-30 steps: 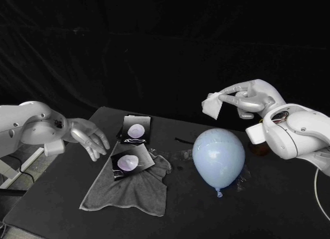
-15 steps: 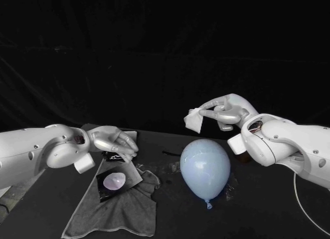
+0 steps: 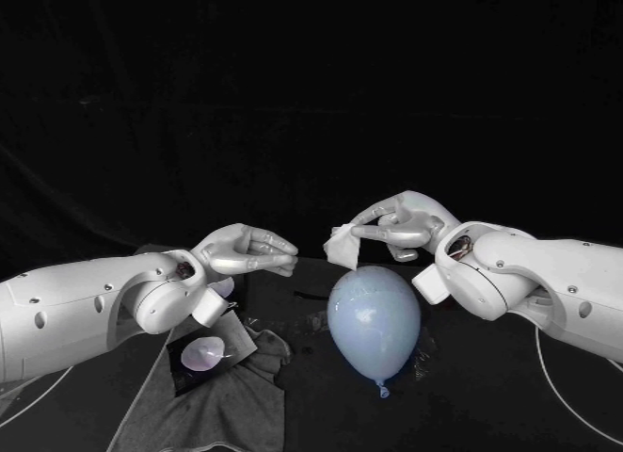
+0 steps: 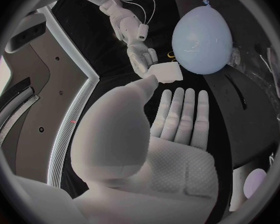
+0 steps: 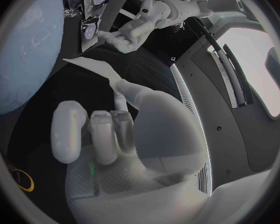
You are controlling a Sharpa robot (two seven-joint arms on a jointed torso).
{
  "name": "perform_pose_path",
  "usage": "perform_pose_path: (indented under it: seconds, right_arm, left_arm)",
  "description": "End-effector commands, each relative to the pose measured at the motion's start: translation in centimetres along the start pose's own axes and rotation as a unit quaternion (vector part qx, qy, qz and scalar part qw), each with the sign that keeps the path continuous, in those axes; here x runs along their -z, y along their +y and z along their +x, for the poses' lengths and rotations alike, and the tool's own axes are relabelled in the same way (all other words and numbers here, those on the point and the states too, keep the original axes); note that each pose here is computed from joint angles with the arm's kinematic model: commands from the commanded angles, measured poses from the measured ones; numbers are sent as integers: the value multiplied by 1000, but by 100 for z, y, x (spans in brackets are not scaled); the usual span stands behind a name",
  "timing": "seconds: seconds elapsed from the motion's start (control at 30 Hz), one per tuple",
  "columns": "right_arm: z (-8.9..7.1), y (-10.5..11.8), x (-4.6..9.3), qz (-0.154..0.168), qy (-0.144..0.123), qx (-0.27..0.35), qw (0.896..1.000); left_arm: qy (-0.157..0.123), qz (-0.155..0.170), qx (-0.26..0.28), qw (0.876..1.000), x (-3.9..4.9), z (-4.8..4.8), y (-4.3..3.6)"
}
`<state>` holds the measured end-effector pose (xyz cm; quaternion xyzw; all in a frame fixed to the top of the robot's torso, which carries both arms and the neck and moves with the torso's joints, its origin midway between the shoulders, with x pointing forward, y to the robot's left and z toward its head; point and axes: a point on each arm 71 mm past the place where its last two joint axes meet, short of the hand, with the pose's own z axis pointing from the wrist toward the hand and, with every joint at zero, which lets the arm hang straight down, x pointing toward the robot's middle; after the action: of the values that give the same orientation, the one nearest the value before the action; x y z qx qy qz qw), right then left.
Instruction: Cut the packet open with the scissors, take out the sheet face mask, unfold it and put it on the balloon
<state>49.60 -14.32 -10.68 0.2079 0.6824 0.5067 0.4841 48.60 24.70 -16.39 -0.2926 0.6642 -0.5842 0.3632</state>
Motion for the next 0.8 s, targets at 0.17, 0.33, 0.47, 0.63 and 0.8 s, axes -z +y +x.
perform_pose_path:
  seconds: [0.17,0.33,0.47,0.63,0.8]
  right_arm:
    - [101,34,28,-13,57,12,998]
    - [127,48,42,-18,68,13,997]
    - [146,60,47,-21,73,14,997]
    - [160,69,52,-23,77,16,997]
    - [165,72,51,-24,78,16,997]
  left_arm:
    - [-41,44,30,998,-124,55,-66]
    - [-33,50,38,997,-202,143,-77]
    - [-23,54,42,997,-243,204,-87]
    - [-4,58,51,997,-272,272,-97]
    - [13,63,60,996,-285,318,-110]
